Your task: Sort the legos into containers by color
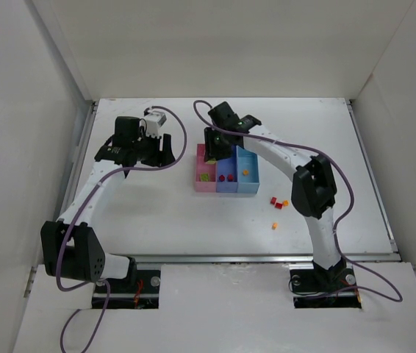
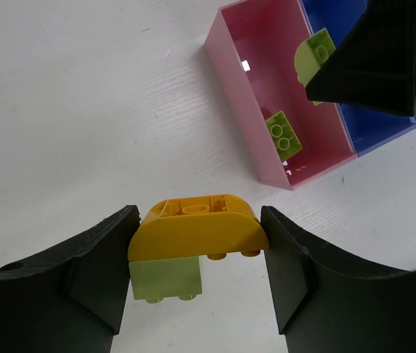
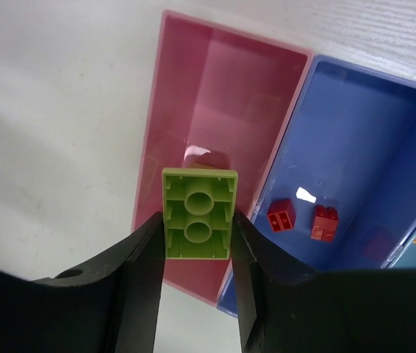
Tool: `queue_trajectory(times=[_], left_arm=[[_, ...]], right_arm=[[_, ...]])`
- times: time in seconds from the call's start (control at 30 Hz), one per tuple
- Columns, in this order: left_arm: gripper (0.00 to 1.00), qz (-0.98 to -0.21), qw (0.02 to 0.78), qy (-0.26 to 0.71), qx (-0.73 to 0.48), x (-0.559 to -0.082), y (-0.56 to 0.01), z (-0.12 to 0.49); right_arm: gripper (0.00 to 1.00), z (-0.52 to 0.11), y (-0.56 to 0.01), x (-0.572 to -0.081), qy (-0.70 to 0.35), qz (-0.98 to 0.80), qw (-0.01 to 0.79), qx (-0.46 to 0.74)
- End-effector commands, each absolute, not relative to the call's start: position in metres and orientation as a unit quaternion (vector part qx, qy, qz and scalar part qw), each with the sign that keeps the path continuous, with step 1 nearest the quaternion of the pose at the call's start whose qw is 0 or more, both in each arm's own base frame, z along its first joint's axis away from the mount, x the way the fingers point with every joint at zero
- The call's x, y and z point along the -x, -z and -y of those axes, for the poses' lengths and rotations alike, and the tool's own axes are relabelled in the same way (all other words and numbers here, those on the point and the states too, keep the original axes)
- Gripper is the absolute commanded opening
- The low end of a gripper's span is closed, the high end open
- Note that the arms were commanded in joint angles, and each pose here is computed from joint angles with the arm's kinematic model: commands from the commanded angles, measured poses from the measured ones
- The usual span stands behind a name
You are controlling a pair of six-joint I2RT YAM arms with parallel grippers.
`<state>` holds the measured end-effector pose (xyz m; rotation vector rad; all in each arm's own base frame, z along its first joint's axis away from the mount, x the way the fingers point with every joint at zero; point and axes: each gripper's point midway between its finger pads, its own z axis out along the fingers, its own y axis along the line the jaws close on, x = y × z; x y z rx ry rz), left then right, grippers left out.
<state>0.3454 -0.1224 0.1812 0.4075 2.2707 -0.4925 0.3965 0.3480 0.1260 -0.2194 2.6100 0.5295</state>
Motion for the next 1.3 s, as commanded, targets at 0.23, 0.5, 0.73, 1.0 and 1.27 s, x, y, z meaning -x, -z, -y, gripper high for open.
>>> queue_trajectory(times=[0.23,0.5,0.73,1.0,1.27], left_arm=[[0.0,-0.888,0.392,0.185,-0.152,-0.347,-0.184,0.118],[0.0,-0.89,0.392,0.182,-0.146,-0.346,-0.183,0.117],[0.0,-0.886,0.394,0.178,-0.167,-0.345,-0.18,0.117],[0.0,-0.853,0.36,0.114,-0.36,-0.325,-0.131,0.123],[0.16,-0.831,0.248,0.154,-0.473,-0.28,-0.067,0.125]], right_arm=[[0.59,-0.357,-0.148,-0.4,-0.215,-0.939,0.246,0.105],[0.7,-0.36,-0.16,-0.398,-0.229,-0.933,0.255,0.112],[0.7,-0.333,-0.206,-0.413,-0.257,-0.91,0.313,0.093],[0.7,-0.306,-0.219,-0.413,-0.27,-0.901,0.33,0.083],[0.7,-0.304,-0.223,-0.407,-0.277,-0.896,0.336,0.085]])
